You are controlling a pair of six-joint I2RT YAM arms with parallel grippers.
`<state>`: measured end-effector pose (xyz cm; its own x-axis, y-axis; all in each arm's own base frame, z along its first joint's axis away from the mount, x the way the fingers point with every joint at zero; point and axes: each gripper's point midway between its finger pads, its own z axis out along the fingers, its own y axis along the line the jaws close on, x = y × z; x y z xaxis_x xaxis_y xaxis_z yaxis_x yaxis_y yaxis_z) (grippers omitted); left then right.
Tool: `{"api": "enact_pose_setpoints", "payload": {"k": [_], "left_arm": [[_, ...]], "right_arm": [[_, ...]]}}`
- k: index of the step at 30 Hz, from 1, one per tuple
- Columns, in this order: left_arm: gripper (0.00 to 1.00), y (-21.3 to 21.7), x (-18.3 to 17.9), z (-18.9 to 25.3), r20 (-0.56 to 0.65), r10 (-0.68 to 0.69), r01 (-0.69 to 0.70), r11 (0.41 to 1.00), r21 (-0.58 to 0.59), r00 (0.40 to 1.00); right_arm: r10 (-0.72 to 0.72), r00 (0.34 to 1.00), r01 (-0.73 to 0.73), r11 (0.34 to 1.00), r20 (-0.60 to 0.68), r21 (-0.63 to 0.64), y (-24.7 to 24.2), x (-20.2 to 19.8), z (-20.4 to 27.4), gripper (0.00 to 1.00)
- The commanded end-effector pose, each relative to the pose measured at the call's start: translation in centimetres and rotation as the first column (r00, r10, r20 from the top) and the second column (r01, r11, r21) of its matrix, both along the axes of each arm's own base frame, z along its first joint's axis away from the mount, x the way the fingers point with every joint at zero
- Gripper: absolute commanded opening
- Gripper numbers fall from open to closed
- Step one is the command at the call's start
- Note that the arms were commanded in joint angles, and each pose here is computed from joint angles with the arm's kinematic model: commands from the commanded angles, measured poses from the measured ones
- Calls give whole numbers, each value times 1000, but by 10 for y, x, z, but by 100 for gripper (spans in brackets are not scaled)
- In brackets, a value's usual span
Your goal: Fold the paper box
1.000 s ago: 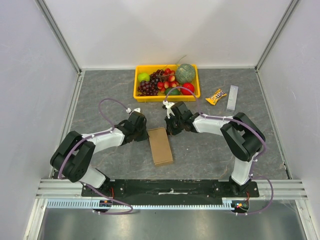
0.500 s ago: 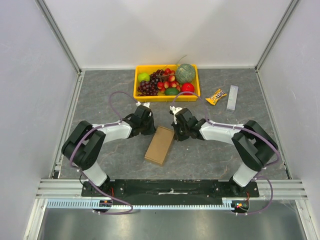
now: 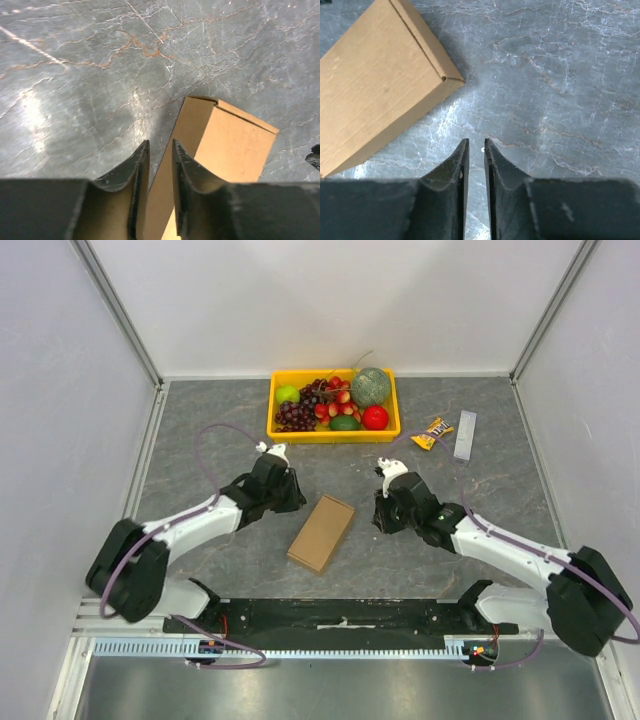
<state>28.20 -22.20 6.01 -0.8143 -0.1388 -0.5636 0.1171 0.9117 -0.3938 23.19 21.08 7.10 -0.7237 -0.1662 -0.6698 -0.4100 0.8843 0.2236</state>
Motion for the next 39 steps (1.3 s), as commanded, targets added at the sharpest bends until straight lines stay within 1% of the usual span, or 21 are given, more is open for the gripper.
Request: {"api": "enact_pose_setpoints", "payload": {"k": [1, 3, 5, 7, 8, 9, 10, 12, 14, 17, 19, 20, 23, 25, 28, 33, 36, 39], "left_arm": [[35, 24, -10, 27, 83, 69, -70, 998, -1, 994], [47, 36, -15, 43, 138, 94, -93, 996, -15, 986], [67, 48, -21, 65, 218, 113, -109, 994, -34, 969], [78, 60, -27, 87, 295, 123, -114, 992, -48, 947], [81, 68, -30, 94, 326, 134, -125, 991, -49, 936], [83, 74, -33, 104, 363, 145, -133, 989, -57, 920], [83, 80, -36, 109, 385, 151, -139, 989, -57, 910], [85, 93, -43, 119, 419, 190, -175, 982, -73, 888], [87, 100, -49, 123, 432, 201, -185, 980, -79, 879], [91, 104, -57, 123, 435, 188, -176, 982, -68, 881], [92, 103, -59, 122, 415, 203, -184, 979, -85, 887], [93, 106, -59, 121, 407, 216, -201, 976, -81, 887], [94, 115, -59, 117, 386, 263, -260, 964, -62, 884], [94, 118, -60, 114, 384, 266, -265, 963, -56, 884], [95, 120, -64, 111, 392, 269, -264, 962, -69, 880], [96, 124, -70, 107, 402, 288, -272, 957, -99, 869], [96, 127, -73, 106, 407, 301, -277, 954, -119, 862], [96, 129, -74, 107, 420, 309, -279, 951, -133, 854]], "right_arm": [[36, 998, -39, 998, 57, 40, -2, -7, 13, 29], [49, 993, -57, 996, 110, 64, -3, -8, 26, 38], [19, 986, -36, 995, 167, 98, -7, -6, 40, 46], [-71, 970, 40, 990, 233, 137, -19, 0, 55, 63], [-105, 958, 61, 984, 266, 167, -22, 2, 65, 71], [-136, 949, 84, 979, 285, 188, -27, 3, 69, 76], [-159, 937, 94, 972, 310, 215, -30, 3, 78, 82], [-217, 917, 139, 960, 334, 242, -38, 5, 87, 89], [-264, 898, 184, 951, 351, 247, -49, 6, 92, 98], [-317, 874, 249, 943, 369, 222, -66, 7, 93, 98], [-338, 858, 277, 939, 388, 206, -75, 7, 93, 98], [-317, 851, 263, 947, 418, 183, -78, 8, 94, 98], [-319, 826, 269, 948, 465, 172, -87, 7, 93, 98], [-313, 812, 262, 950, 493, 171, -91, 6, 94, 98], [-325, 790, 266, 946, 521, 187, -97, 4, 95, 98], [-406, 756, 326, 914, 514, 242, -110, 0, 90, 98], [-428, 743, 331, 903, 515, 274, -113, -2, 90, 98], [-427, 740, 327, 904, 520, 278, -113, -2, 90, 98]]}}
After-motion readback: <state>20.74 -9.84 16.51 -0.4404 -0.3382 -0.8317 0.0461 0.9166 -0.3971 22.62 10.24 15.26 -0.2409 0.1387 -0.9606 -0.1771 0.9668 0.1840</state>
